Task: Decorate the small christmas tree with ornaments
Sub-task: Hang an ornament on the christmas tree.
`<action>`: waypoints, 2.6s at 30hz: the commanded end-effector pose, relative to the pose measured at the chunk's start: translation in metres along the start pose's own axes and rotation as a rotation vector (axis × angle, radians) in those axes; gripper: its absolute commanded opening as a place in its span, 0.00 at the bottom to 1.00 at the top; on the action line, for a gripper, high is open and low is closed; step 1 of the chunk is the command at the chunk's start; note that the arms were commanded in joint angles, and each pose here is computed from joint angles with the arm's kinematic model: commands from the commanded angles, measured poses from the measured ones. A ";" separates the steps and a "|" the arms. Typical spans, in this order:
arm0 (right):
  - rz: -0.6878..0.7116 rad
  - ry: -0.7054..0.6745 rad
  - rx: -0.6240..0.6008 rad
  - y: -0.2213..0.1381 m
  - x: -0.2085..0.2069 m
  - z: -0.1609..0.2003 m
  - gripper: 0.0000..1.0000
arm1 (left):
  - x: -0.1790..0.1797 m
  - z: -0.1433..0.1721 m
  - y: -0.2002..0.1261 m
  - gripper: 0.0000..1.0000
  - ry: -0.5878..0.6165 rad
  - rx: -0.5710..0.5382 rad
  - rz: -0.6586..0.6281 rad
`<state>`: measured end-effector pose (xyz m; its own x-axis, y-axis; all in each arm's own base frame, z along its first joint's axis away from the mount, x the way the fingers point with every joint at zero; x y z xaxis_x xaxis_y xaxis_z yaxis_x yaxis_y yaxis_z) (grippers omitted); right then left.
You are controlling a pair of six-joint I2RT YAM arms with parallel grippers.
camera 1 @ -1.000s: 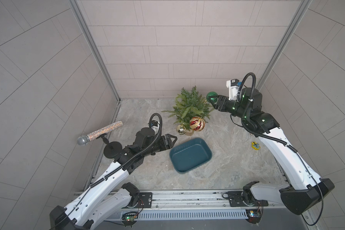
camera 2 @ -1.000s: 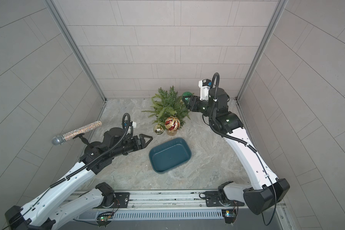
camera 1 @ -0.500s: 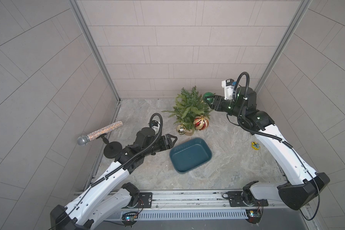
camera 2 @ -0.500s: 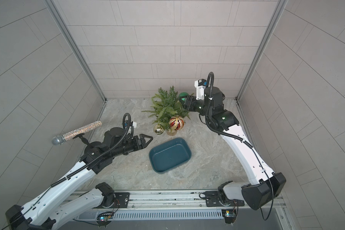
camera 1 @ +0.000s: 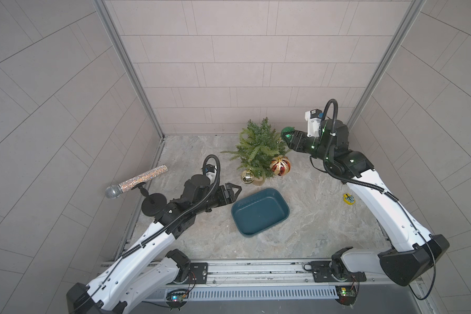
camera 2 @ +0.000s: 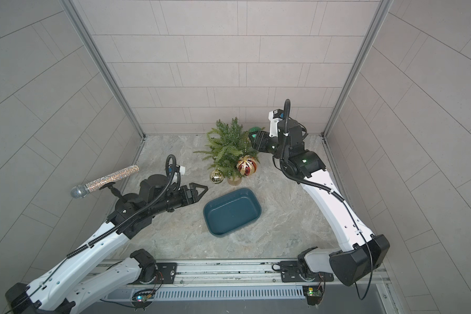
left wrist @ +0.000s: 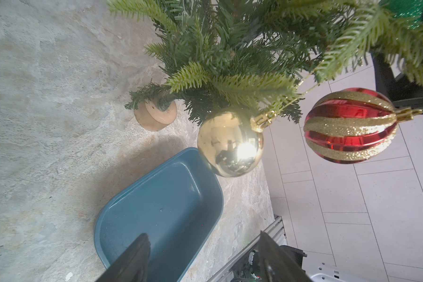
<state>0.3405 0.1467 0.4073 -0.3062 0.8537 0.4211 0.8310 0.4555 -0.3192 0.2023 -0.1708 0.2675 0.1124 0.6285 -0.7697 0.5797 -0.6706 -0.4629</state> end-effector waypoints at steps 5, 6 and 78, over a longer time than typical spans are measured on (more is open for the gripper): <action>0.047 0.013 -0.019 -0.004 -0.010 0.002 0.52 | -0.003 -0.005 -0.002 0.74 -0.005 -0.023 0.019; 0.044 0.015 -0.017 -0.004 -0.010 0.002 0.52 | -0.004 -0.005 -0.001 0.74 -0.006 -0.024 0.020; -0.126 -0.017 0.016 0.000 0.024 0.004 0.52 | -0.002 -0.004 0.003 0.74 -0.013 -0.019 0.021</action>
<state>0.3321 0.1679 0.4062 -0.4098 0.7922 0.4522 0.7682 0.5671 -0.2971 0.2066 -0.1745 0.2671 0.1067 0.6169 -0.7797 0.5783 -0.6764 -0.4561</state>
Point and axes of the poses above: each gripper's point midway between its finger pads, its own y axis out along the fingers, its own x axis along the line the jaws close on, z = x × y, the point moved 5 cm from there along -y, back along the fingers, and after that the axes turned 6 degrees about -y, right-handed, at the moved point
